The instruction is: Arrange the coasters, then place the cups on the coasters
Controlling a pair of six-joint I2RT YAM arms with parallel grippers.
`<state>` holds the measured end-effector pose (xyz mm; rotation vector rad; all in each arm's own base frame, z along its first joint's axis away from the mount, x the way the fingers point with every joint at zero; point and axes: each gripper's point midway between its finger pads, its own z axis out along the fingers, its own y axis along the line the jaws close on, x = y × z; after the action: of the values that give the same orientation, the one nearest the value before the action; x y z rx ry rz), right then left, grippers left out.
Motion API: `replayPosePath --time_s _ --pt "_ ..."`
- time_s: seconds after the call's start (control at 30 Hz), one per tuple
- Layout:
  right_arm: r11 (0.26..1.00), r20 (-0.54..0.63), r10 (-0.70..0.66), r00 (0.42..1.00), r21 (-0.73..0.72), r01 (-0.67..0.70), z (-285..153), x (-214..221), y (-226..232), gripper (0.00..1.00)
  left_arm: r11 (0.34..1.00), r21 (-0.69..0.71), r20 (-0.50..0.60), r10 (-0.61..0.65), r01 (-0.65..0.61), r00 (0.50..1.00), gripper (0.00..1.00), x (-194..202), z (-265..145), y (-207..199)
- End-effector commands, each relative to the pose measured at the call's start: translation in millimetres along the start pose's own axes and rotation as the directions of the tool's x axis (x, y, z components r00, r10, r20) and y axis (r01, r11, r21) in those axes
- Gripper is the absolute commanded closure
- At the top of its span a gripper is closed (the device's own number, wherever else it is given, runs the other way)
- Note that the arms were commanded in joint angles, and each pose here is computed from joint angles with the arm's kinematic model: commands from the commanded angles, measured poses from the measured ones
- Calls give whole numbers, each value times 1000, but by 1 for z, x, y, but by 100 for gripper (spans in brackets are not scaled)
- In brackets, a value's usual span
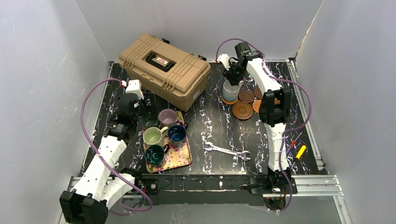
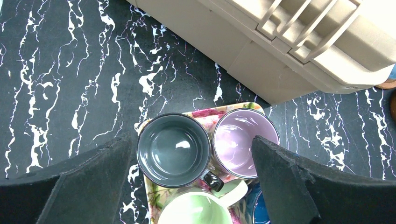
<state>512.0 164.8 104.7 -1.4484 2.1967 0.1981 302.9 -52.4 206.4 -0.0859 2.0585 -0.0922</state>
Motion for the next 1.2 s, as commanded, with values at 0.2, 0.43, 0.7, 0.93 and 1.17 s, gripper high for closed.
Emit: replayPosePath --time_s 0.2,0.43,0.7,0.93,1.17 --pt "985 129 59 990 152 -79 -22 -32 -28 40 1000 12 7 3 -3 1000 2 -4 -2 -2" --pt "936 337 153 929 253 -246 -86 -67 -32 33 1000 18 18 -2 1 1000 2 -6 -4 -3" --pt "687 576 496 650 197 -699 -130 -57 -23 21 1000 8 35 0 -1 999 2 -10 -8 0" --pt "436 659 685 311 -30 -899 -118 -49 -12 13 1000 27 51 -7 5 999 2 -13 -12 -3" --pt "296 644 746 170 -92 -951 -87 -38 -20 14 1000 26 61 -8 7 998 2 -15 -15 -3"
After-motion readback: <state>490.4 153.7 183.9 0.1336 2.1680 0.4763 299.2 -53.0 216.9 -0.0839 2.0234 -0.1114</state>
